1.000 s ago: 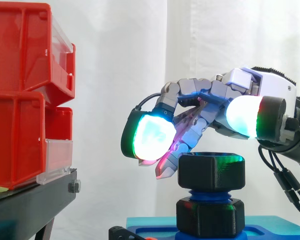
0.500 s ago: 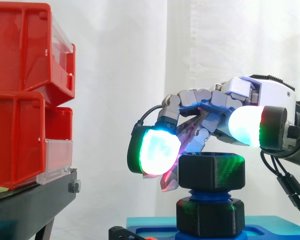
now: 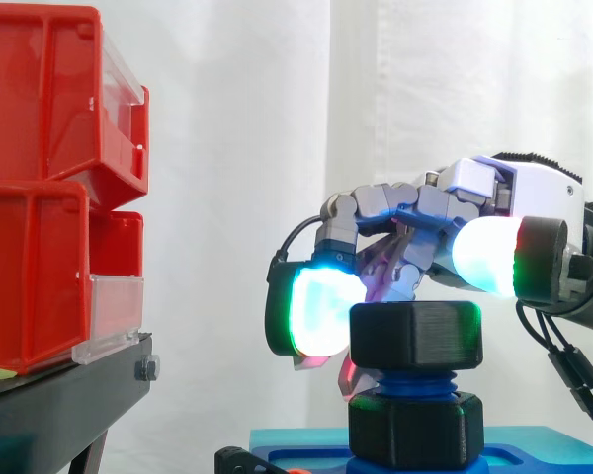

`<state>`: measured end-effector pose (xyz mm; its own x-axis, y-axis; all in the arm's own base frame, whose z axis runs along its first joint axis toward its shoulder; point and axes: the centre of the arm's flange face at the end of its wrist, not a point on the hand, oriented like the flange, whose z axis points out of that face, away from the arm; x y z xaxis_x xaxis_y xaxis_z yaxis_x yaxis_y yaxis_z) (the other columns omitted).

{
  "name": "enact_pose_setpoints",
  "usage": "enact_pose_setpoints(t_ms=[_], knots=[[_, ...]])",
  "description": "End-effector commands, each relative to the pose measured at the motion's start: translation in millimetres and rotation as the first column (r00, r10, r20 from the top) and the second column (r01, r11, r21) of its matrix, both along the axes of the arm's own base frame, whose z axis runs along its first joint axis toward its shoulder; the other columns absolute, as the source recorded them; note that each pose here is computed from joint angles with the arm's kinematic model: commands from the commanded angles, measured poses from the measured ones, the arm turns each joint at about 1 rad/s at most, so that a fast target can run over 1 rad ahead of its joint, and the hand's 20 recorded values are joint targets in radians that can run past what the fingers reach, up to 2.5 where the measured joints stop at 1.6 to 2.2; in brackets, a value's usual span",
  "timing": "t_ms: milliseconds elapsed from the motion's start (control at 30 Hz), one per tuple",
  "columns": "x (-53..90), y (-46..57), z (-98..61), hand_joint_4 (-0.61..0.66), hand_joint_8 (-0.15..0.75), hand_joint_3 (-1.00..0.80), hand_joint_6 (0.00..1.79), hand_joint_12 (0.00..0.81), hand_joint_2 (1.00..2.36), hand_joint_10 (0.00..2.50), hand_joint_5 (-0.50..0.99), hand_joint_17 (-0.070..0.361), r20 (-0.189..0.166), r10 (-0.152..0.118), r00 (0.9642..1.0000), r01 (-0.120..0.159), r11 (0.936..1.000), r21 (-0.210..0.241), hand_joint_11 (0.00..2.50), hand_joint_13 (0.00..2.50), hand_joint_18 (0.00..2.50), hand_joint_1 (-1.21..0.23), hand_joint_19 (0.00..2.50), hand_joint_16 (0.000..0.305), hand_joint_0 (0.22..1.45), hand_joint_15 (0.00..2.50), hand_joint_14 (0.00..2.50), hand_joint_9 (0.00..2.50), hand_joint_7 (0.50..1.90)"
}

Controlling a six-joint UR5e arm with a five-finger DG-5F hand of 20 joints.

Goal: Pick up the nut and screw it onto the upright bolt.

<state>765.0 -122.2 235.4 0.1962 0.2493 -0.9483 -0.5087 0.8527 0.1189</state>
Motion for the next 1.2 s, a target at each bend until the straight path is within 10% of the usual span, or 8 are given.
enact_pose_setpoints(t_ms=[0,533,733,1167], knots=[[-1.7,-4.7,-1.5,0.14,0.238,-0.50,0.51,0.153,1.00,0.00,0.01,0.047,-0.014,-0.006,0.9999,0.006,1.0000,0.001,0.05,1.01,0.79,-0.26,0.20,0.021,0.52,0.00,0.00,1.30,1.22],[-8.5,-41.1,0.9,0.09,0.229,-0.50,0.50,0.141,1.00,0.00,0.09,0.047,0.006,-0.034,0.9994,0.034,0.9994,-0.009,0.05,1.11,0.90,-0.21,0.22,0.021,0.50,0.00,0.00,1.49,1.37],[-3.5,-54.4,23.9,0.21,0.204,-0.50,0.51,0.139,1.00,0.00,0.01,0.050,0.089,0.006,0.9960,-0.003,0.9994,-0.034,0.00,0.86,0.67,-0.19,0.11,0.022,0.48,0.00,0.00,1.33,1.00],[1.9,-33.1,23.0,0.17,0.186,-0.50,0.50,0.151,1.00,0.00,-0.04,0.050,0.077,0.012,0.9970,-0.010,0.9997,-0.021,0.00,0.74,0.52,-0.20,0.05,0.022,0.47,0.00,0.00,1.10,0.76]])
